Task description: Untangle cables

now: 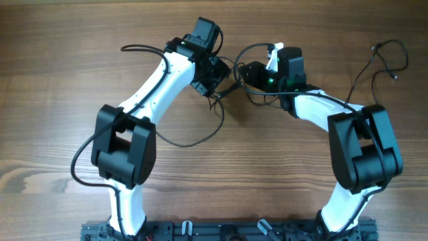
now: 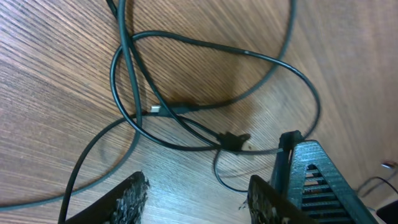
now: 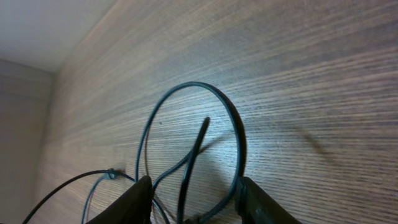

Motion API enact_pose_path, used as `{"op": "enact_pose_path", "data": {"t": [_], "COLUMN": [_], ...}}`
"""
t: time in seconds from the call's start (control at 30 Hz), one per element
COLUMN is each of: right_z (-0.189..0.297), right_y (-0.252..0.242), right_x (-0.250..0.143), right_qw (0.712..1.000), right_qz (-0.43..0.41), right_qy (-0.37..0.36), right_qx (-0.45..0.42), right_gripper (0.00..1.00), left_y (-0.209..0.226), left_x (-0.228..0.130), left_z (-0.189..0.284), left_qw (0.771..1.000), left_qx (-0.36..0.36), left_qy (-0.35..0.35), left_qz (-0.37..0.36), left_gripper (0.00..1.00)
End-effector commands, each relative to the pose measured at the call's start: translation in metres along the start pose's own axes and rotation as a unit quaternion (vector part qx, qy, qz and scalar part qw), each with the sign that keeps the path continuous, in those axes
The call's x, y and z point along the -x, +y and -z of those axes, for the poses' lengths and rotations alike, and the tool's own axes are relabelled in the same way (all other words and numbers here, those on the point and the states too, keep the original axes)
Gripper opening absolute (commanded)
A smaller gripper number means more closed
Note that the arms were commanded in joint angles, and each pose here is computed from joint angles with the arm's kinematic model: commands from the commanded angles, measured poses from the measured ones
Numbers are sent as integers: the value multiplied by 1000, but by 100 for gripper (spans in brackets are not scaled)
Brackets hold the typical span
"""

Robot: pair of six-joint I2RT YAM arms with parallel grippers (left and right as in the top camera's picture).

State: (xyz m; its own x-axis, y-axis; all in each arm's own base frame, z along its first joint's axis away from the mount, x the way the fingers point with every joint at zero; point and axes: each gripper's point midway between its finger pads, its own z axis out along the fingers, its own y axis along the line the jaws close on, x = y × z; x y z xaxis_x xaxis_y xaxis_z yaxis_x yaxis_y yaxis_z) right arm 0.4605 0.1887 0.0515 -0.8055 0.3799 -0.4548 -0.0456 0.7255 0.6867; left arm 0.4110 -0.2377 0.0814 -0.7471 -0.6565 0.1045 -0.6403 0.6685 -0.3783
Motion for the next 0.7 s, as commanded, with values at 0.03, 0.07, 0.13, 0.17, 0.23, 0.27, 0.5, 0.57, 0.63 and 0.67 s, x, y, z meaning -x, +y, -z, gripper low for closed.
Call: {"op": "enact_pose_path", "data": {"t": [0.03,0.07,0.13,0.17,0.23,0.27,0.5,0.57,0.63,0.67], "right_z": [-12,-13,-13,-13,-13,-13,-13,-13,-13,-13], "right_y": [-15,-16,-16,-17,-16,-16,-15,-15,-15,-15], "right_x": [-11,-12,-12,-12,-11,-11,-10,-10,-10,-10], "right_qw": [1000,1000,1000,1000,1000,1000,1000,1000,1000,1000], "right_qz": [-15,-15,-14,-14,-13,-13,-12,-12,-12,-12], "right_qy": [14,14,14,14,13,13,11,11,11,11], "right_qx": [-14,-14,-14,-15,-14,-14,-11,-11,-11,-11], "right_gripper": [45,45,45,45,45,45,45,45,45,45], "left_y": [4,2,-2,-4,-7,-7,-3,-1,2,4], "left_x": [-10,-13,-19,-21,-27,-28,-30,-30,-29,-29], "left_z": [-23,-23,-23,-22,-21,-22,-27,-30,-35,-37], "left_qw": [999,999,997,997,995,995,995,994,993,991], "left_qx": [10,5,-6,-11,-18,-18,-9,-3,6,11], "left_qy": [43,53,71,79,96,98,101,102,104,105], "left_qz": [11,10,10,10,10,10,15,32,60,77], "left_gripper": [54,54,54,54,54,52,34,34,36,40]}}
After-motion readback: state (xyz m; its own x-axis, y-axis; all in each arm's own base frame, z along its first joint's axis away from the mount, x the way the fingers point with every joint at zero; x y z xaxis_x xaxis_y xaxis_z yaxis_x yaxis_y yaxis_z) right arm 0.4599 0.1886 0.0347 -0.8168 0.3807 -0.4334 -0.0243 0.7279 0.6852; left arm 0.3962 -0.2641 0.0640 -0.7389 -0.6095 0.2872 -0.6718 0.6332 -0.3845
